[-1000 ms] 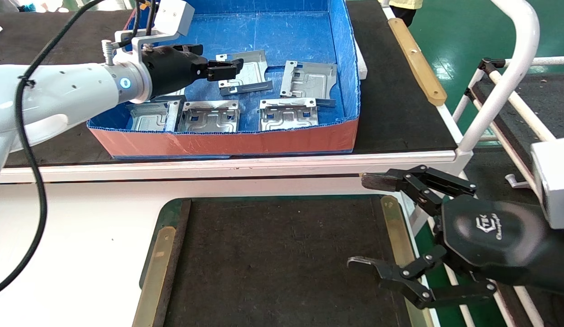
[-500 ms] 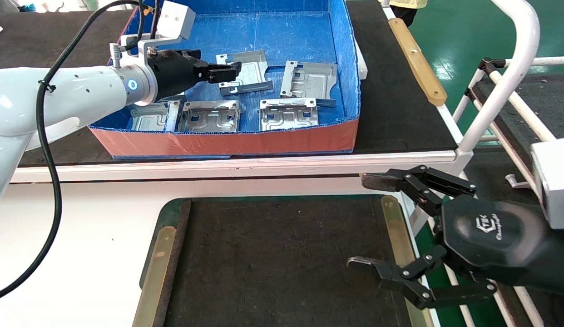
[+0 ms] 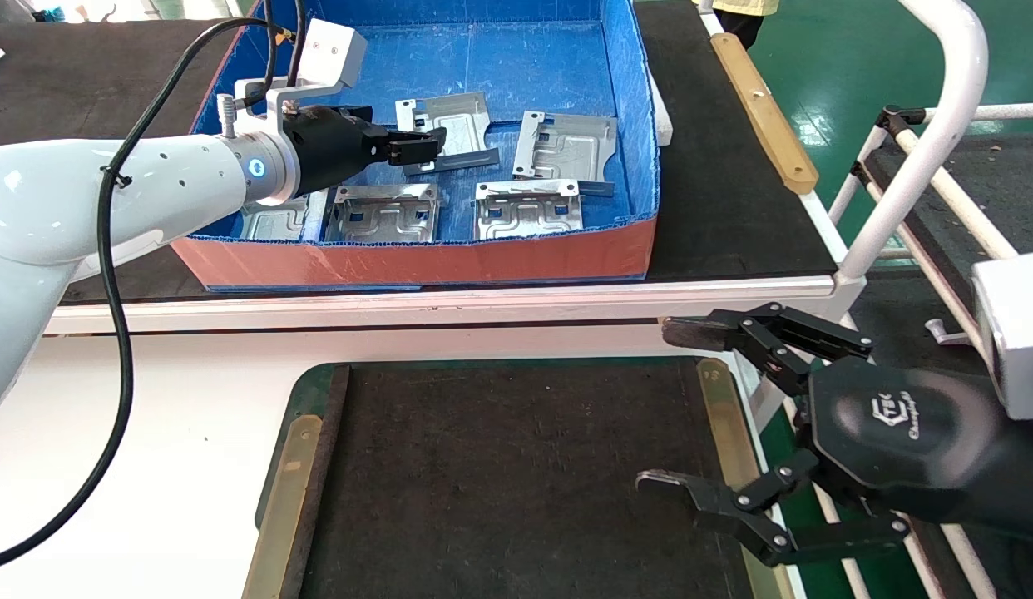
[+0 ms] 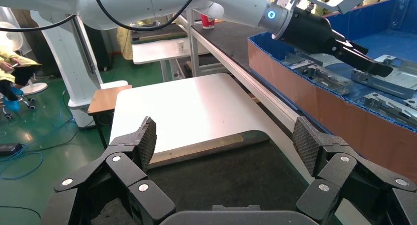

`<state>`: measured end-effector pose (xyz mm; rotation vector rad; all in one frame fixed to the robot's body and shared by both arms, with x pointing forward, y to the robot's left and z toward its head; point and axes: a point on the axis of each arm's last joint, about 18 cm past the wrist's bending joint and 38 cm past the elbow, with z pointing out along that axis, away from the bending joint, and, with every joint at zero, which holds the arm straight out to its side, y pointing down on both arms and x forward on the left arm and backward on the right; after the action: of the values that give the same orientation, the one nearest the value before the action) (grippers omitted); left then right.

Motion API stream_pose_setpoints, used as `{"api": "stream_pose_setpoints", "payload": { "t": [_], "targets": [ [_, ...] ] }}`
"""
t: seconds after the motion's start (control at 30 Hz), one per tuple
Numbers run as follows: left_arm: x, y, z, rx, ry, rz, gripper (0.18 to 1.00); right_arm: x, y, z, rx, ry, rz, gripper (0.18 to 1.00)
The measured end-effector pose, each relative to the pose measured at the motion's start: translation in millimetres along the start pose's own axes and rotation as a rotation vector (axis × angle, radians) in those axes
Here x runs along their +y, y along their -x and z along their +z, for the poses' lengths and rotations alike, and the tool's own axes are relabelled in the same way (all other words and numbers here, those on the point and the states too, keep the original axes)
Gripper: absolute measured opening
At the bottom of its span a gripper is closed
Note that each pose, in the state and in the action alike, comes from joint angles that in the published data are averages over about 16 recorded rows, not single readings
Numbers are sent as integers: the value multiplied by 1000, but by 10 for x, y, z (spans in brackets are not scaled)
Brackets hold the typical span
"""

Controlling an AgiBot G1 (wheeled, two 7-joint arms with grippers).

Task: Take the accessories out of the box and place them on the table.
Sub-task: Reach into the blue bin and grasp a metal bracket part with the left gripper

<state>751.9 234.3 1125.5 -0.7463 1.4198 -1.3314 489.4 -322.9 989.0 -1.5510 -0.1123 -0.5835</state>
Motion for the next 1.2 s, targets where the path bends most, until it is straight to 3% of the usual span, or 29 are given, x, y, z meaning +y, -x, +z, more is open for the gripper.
{"api": "stream_pose_setpoints", "payload": {
  "t": [0.3,0.67,0.87,1.2],
  "targets": [
    [2,-3,8,-4,0,2,991,0,0,0,0,0,0,980],
    [2,2,3,-3,0,-2,911,0,0,0,0,0,0,869],
    [3,2,2,-1,0,-3,819,0,0,0,0,0,0,751],
    [5,4,1,-1,0,-6,593,0,0,0,0,0,0,511]
  ]
}}
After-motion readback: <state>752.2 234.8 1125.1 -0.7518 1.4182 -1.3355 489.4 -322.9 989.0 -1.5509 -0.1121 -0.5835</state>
